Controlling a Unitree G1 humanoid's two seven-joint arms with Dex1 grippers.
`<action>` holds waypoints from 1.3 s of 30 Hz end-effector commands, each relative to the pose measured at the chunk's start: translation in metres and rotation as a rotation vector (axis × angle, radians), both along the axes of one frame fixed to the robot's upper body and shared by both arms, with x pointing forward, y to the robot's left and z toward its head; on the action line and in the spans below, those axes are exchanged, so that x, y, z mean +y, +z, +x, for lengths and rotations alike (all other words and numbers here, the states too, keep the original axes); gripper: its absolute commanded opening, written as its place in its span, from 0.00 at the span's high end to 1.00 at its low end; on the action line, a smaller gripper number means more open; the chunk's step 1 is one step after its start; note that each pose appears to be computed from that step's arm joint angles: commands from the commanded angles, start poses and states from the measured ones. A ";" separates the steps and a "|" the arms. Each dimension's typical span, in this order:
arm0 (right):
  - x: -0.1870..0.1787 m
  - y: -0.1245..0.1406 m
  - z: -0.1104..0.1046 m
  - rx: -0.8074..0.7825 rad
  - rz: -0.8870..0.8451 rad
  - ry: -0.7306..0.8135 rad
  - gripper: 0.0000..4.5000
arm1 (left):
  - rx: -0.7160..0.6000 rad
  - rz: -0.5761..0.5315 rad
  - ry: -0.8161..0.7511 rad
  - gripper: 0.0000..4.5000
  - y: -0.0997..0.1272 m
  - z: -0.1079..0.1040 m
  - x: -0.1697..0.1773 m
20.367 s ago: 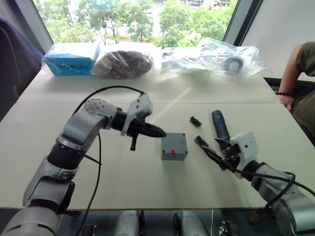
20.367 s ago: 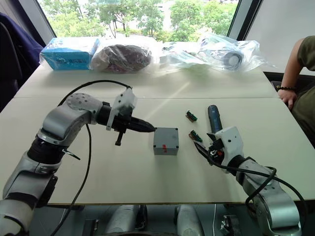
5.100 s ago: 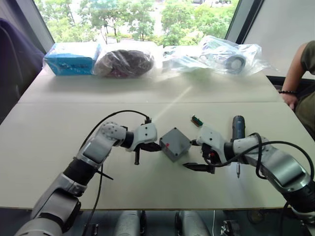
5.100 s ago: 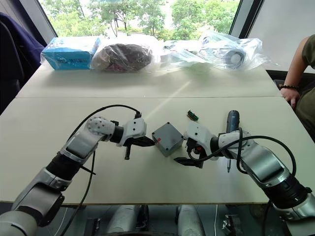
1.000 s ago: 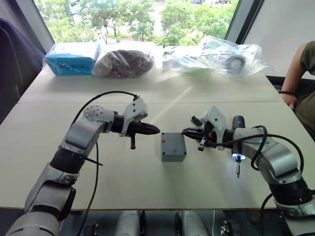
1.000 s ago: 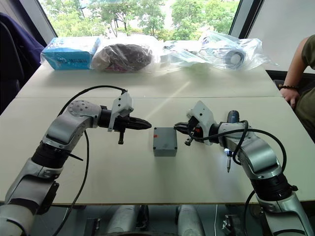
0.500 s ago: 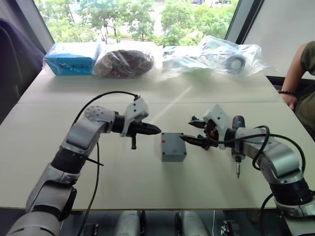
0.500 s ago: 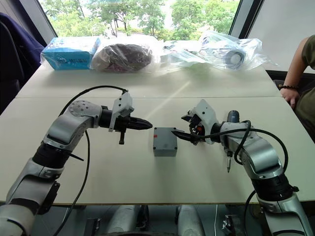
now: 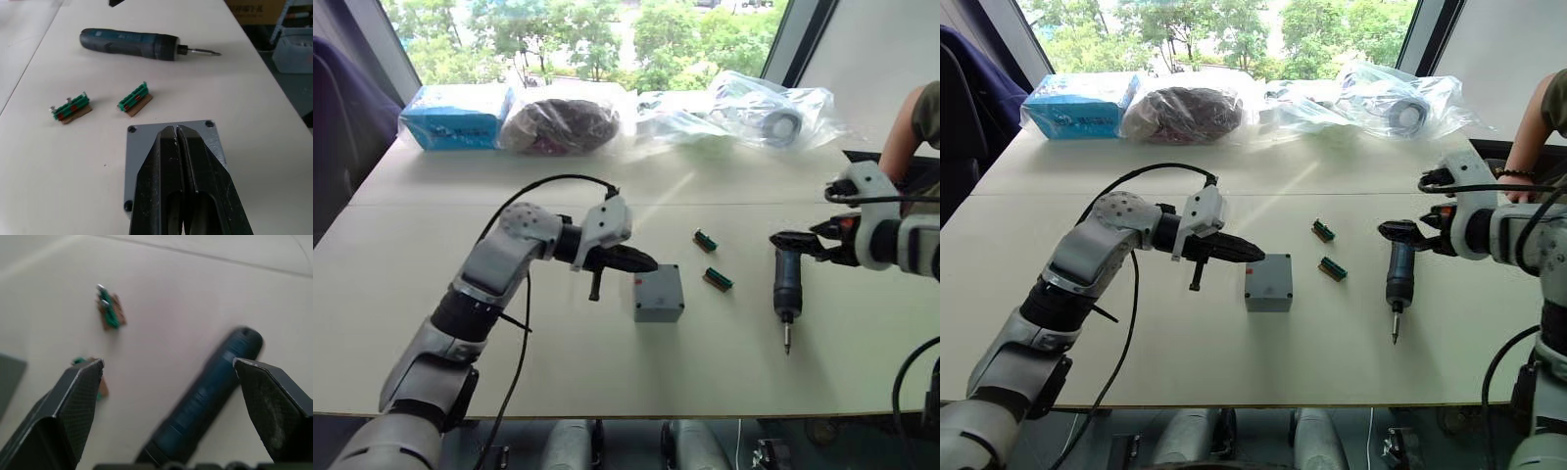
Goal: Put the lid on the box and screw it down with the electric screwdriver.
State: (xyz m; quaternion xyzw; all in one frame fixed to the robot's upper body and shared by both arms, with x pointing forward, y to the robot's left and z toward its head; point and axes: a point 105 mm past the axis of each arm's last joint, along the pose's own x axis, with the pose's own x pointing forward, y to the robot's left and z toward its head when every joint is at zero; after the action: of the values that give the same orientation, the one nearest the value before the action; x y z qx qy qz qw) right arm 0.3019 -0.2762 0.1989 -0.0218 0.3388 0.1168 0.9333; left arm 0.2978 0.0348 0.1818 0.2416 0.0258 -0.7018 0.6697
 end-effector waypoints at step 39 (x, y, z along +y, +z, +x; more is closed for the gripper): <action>-0.015 -0.062 0.021 0.437 0.088 -0.197 0.60 | -0.012 -0.081 0.091 1.00 0.001 -0.013 -0.003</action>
State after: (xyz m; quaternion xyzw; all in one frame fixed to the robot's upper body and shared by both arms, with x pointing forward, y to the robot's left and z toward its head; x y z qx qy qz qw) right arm 0.3141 -0.2779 0.1202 0.0709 0.5579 0.0733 0.8236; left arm 0.2802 0.0258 0.1711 0.2210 0.0200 -0.6800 0.6988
